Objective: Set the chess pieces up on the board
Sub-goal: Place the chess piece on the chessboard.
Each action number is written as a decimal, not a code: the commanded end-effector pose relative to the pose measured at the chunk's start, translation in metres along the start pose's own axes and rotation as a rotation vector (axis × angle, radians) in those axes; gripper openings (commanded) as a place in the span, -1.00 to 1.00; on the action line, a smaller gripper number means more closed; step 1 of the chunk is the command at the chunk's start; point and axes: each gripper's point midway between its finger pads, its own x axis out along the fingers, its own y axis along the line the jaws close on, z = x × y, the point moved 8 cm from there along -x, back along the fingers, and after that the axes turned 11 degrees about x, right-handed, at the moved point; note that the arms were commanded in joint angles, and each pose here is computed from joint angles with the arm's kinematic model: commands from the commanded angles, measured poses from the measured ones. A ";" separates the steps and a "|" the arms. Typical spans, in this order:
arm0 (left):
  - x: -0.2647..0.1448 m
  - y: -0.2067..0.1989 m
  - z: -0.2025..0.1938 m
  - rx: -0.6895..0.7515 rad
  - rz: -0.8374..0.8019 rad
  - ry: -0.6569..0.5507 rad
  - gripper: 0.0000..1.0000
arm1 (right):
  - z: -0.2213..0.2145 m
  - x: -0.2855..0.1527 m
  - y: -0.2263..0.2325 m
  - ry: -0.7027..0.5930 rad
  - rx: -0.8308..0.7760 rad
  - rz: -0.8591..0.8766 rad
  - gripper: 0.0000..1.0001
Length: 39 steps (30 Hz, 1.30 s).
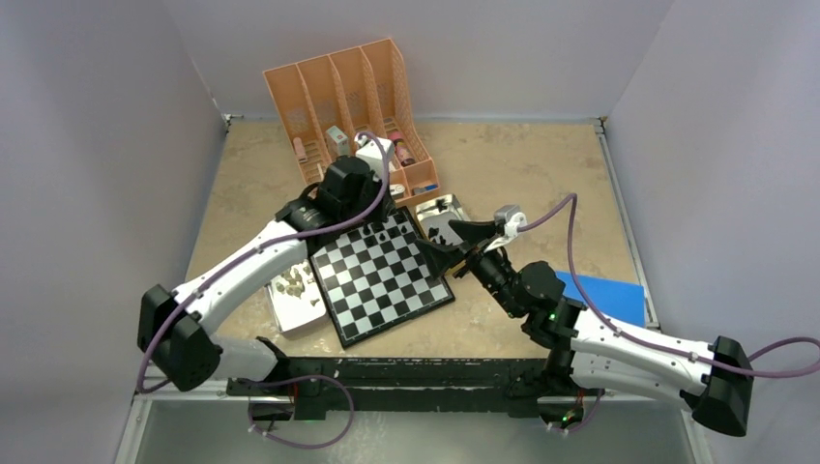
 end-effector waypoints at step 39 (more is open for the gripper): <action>0.141 0.052 -0.080 0.013 0.333 0.043 -1.00 | 0.017 -0.014 -0.028 -0.145 0.104 -0.312 0.98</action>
